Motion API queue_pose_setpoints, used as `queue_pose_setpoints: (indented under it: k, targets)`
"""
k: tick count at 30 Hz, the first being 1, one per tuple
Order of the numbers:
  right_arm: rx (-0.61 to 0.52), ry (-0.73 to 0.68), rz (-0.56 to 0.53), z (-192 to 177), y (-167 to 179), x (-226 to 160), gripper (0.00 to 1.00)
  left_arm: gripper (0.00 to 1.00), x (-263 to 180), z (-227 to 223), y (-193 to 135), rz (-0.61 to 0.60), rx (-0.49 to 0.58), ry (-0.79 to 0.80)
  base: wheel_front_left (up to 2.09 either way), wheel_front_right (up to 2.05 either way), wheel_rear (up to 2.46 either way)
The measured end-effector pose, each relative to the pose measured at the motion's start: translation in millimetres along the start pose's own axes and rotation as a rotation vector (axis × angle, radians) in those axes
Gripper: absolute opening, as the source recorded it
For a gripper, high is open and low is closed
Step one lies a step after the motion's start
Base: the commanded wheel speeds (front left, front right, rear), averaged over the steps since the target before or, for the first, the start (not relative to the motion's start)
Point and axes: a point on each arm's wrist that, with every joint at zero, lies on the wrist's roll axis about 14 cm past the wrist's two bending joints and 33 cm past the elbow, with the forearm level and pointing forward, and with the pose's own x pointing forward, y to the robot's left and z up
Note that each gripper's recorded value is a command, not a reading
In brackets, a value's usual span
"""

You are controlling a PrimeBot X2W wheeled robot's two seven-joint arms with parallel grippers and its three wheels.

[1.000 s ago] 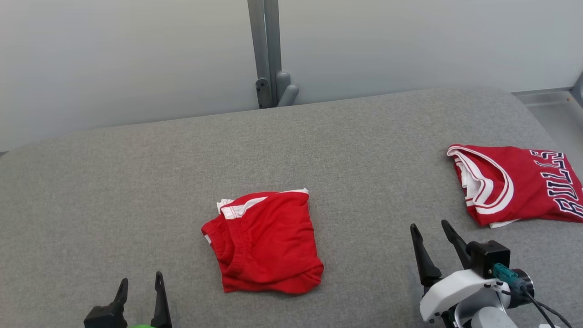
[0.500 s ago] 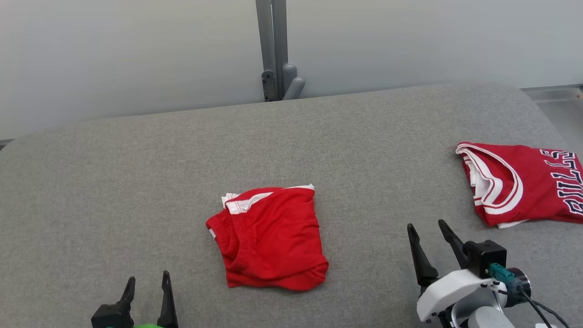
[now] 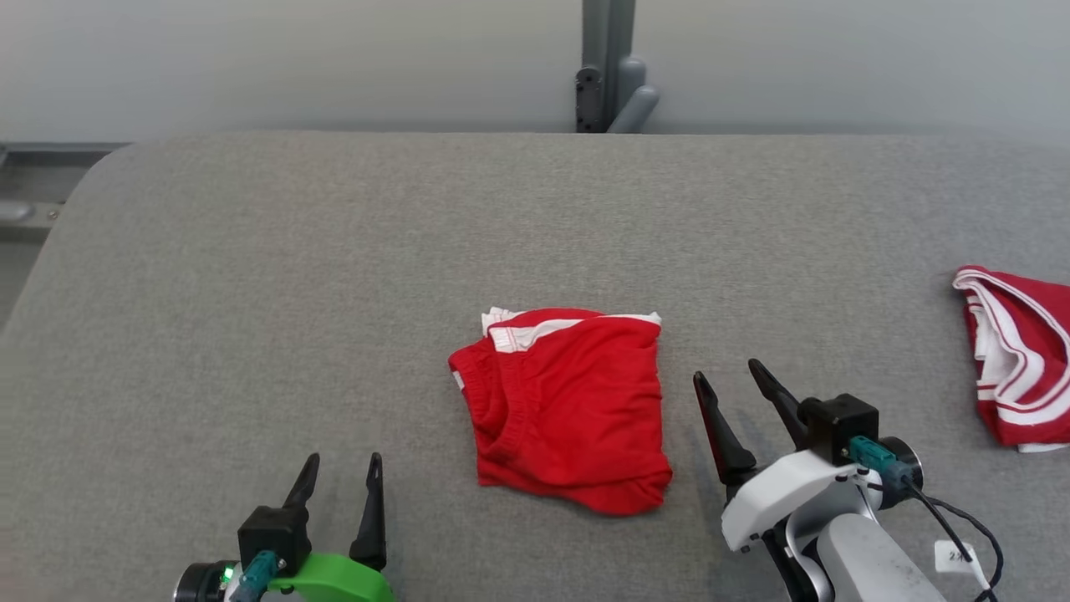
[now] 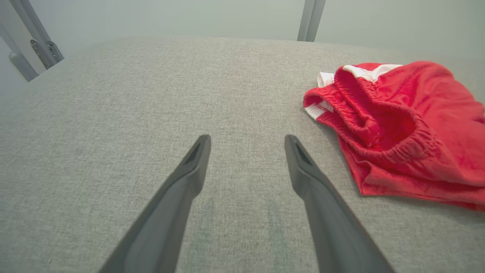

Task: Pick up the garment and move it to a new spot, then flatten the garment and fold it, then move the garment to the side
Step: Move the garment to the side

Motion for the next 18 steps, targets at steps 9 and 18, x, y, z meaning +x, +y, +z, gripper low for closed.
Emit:
queue_pose_setpoints:
  k: [9,18]
  targets:
    - [0.092,0.177,0.11,-56,39,30,1.0,1.0,-24,-11,38,0.134,-0.013,0.029,0.0,0.0,0.0]
    - [0.15,0.261,0.198,-79,74,49,0.0,1.0,-40,-19,63,0.229,-0.025,0.052,0.0,0.0,0.0]
